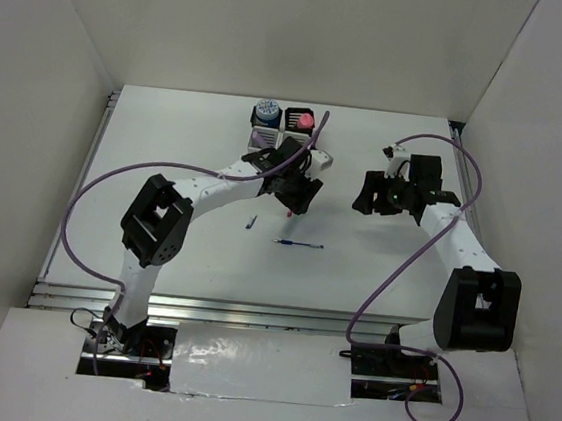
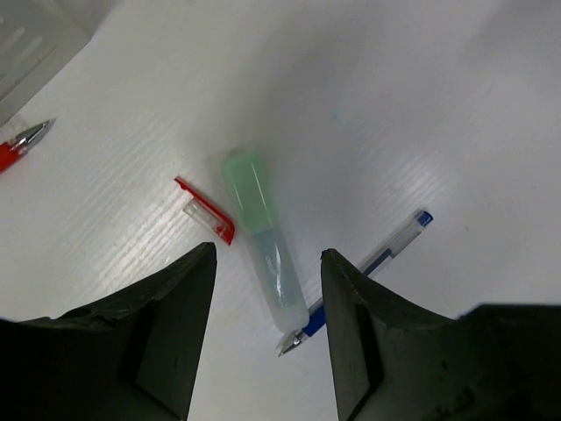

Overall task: Sort the stationery into containers
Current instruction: Pick up the pen from the center of the board.

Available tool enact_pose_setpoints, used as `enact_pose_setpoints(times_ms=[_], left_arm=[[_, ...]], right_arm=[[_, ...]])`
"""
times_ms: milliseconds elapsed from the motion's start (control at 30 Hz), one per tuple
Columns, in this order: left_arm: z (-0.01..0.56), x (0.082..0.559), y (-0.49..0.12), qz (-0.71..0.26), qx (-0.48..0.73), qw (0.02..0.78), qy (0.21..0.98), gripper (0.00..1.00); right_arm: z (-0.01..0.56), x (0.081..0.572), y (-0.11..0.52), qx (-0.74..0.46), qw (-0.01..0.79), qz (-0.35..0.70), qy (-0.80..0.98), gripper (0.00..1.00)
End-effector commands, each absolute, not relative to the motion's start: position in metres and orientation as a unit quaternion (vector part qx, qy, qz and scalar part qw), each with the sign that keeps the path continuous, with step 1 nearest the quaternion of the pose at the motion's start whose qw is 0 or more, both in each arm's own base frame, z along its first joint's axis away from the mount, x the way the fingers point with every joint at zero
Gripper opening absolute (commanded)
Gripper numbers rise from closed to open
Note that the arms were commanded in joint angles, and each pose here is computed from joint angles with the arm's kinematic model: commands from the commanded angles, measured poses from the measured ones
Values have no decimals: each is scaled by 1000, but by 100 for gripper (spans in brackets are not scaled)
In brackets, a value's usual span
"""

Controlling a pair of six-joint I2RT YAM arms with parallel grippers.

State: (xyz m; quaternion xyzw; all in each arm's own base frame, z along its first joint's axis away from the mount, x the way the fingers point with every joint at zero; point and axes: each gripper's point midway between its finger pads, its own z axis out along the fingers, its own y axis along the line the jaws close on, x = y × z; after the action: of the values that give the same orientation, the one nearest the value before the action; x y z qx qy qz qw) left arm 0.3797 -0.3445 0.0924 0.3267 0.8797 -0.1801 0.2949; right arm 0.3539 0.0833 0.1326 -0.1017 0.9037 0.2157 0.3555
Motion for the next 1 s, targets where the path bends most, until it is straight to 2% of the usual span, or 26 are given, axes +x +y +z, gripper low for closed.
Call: enact_pose_setpoints(times_ms=[0, 167, 300, 967], left_arm=[[91, 392, -352, -174, 342, 294, 875, 63], [72, 402, -355, -163, 345, 288, 878, 69], [70, 413, -360, -156, 348, 292, 877, 70], [43, 404, -366, -174, 337, 251, 891, 65]], right_arm=[[132, 351, 85, -103, 352, 224, 903, 69], [130, 351, 74, -93, 351, 221, 905, 69], [127, 349, 74, -92, 349, 223, 905, 69], [128, 348, 68, -96, 354, 216, 905, 69]])
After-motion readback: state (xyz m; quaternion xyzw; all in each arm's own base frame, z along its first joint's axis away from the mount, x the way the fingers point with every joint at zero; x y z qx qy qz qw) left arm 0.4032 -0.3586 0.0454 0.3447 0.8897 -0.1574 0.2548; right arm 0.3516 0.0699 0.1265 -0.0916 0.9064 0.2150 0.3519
